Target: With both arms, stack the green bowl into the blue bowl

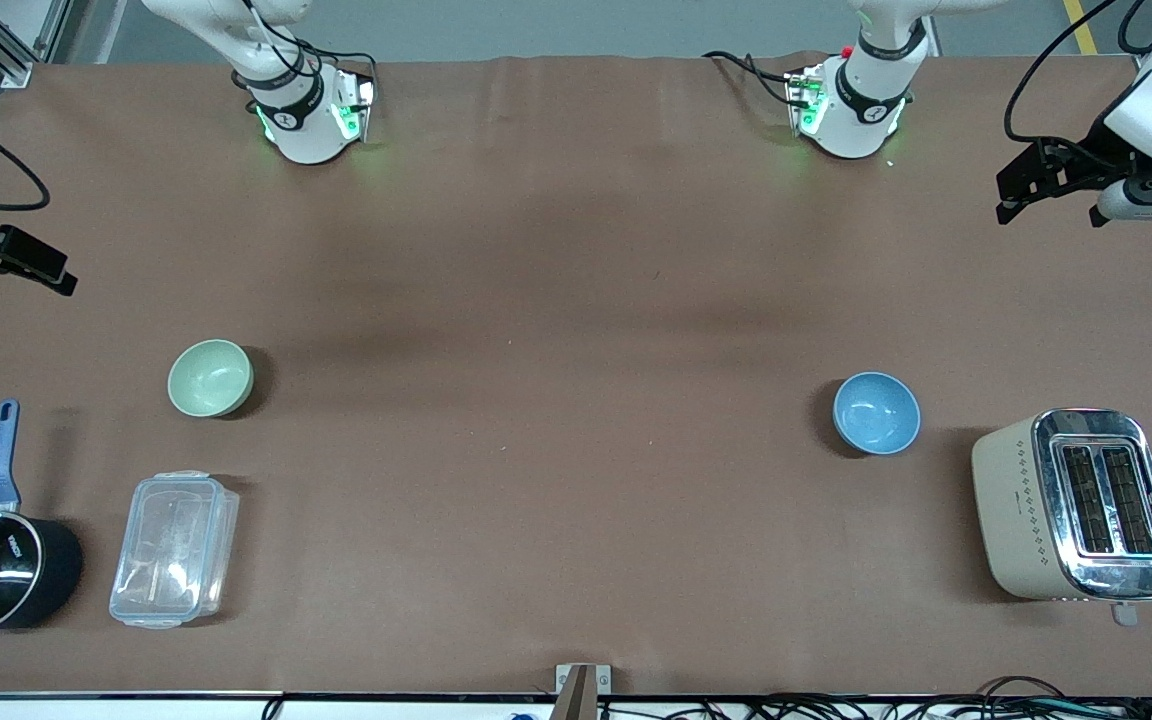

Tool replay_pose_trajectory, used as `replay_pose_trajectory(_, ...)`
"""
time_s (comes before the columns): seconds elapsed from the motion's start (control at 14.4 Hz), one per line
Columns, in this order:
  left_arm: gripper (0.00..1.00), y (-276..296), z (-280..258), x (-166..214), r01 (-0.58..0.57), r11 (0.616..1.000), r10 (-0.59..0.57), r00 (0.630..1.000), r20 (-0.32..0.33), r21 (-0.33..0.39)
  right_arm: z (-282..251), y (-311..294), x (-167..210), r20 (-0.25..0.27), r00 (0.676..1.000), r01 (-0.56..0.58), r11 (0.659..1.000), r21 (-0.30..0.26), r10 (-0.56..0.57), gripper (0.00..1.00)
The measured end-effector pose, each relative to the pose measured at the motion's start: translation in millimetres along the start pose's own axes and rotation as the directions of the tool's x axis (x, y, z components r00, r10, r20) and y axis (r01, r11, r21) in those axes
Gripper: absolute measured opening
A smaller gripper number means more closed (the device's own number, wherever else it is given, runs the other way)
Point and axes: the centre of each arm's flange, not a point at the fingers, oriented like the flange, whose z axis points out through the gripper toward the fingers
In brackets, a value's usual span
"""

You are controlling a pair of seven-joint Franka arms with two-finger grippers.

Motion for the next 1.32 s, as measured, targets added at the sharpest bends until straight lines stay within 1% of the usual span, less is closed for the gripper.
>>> replay_pose_trajectory(0.28, 1.0, 0, 1, 3, 0.0, 1.0, 0.0, 1.0, -0.001, -0.001, 0, 0, 0, 0.0, 1.0, 0.001, 1.0, 0.0, -0.001, 1.0)
replay_pose_trajectory(0.42, 1.0, 0, 10, 9, -0.001, 1.0, 0.001, 1.0, 0.016, -0.003, 0, 0, 0, 0.0, 1.0, 0.001, 1.0, 0.0, -0.001, 1.0)
replay_pose_trajectory(0.56, 1.0, -1, 31, 21, -0.001, 1.0, 0.001, 0.999, 0.039, -0.007, 0, 0, 0, 0.0, 1.0, 0.001, 1.0, 0.0, -0.001, 1.0)
replay_pose_trajectory(0.84, 1.0, -1, 100, 49, 0.0, 1.0, 0.0, 1.0, 0.026, -0.013, 0, 0, 0, 0.001, 1.0, 0.001, 1.0, 0.0, -0.001, 1.0)
replay_pose_trajectory(0.97, 1.0, -2, 140, 52, 0.001, 1.0, -0.001, 0.999, 0.036, -0.008, 3, 1, 0, 0.007, 1.0, -0.001, 1.0, 0.0, 0.001, 1.0)
replay_pose_trajectory(1.32, 1.0, -10, 237, 50, 0.002, 1.0, -0.002, 1.0, -0.017, 0.024, 19, 21, 0, 0.04, 0.999, -0.025, 1.0, -0.002, 0.025, 1.0)
